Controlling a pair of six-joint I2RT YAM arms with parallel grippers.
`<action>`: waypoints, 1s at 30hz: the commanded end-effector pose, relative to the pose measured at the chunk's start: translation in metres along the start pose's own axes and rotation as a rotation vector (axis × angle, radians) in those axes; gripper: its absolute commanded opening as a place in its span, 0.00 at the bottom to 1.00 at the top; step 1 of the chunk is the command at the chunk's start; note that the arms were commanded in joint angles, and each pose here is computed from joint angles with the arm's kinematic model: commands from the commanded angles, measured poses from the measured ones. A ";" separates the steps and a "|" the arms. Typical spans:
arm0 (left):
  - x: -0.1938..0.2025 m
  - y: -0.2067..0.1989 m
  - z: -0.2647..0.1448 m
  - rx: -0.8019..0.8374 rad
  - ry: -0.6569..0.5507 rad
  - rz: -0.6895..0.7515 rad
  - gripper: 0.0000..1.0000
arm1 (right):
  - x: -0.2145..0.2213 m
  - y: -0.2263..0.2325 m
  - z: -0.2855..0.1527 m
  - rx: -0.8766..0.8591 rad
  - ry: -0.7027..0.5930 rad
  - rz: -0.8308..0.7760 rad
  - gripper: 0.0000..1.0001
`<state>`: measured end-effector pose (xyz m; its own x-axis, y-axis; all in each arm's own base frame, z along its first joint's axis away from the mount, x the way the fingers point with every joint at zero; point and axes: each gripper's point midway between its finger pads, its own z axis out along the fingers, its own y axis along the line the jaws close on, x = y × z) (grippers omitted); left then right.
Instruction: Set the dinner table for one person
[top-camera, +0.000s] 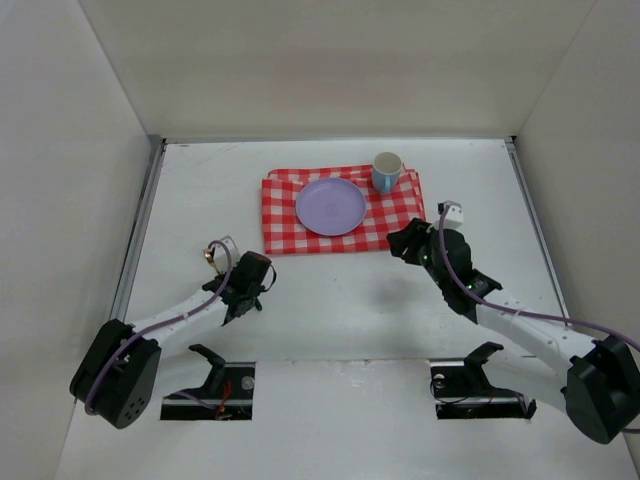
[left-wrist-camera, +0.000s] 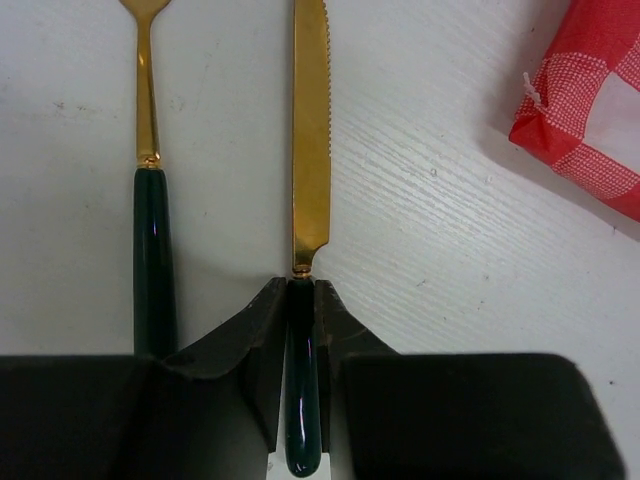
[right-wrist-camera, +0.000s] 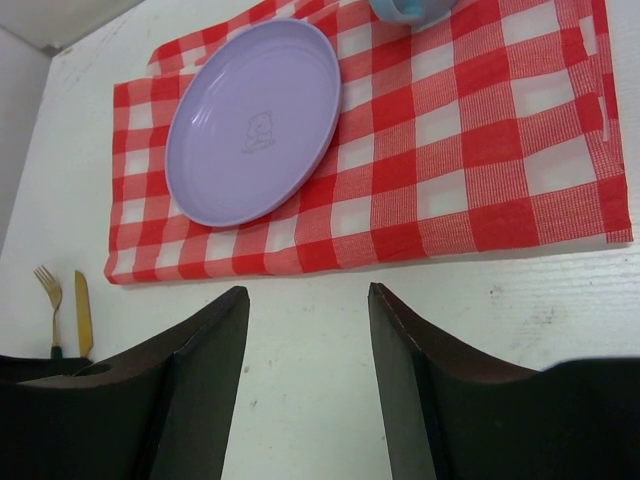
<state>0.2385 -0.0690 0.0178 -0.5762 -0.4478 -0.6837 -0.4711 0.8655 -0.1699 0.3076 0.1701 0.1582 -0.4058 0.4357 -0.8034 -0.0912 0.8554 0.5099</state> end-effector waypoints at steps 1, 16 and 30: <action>0.018 0.012 0.000 -0.006 0.059 -0.001 0.08 | -0.014 0.013 -0.005 -0.063 -0.054 0.030 0.58; -0.038 -0.025 -0.054 0.172 -0.085 -0.054 0.00 | -0.029 -0.003 -0.012 -0.030 -0.122 0.082 0.66; -0.068 -0.270 -0.106 0.650 -0.085 0.036 0.00 | -0.047 -0.039 -0.020 0.069 -0.215 0.150 0.72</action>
<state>0.3097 -0.2448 0.1441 -0.5598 -0.3754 -0.7387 -0.0629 0.9082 -0.4139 0.3074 0.1246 0.1664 -0.2981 0.5488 -0.7810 0.0034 0.8188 0.5741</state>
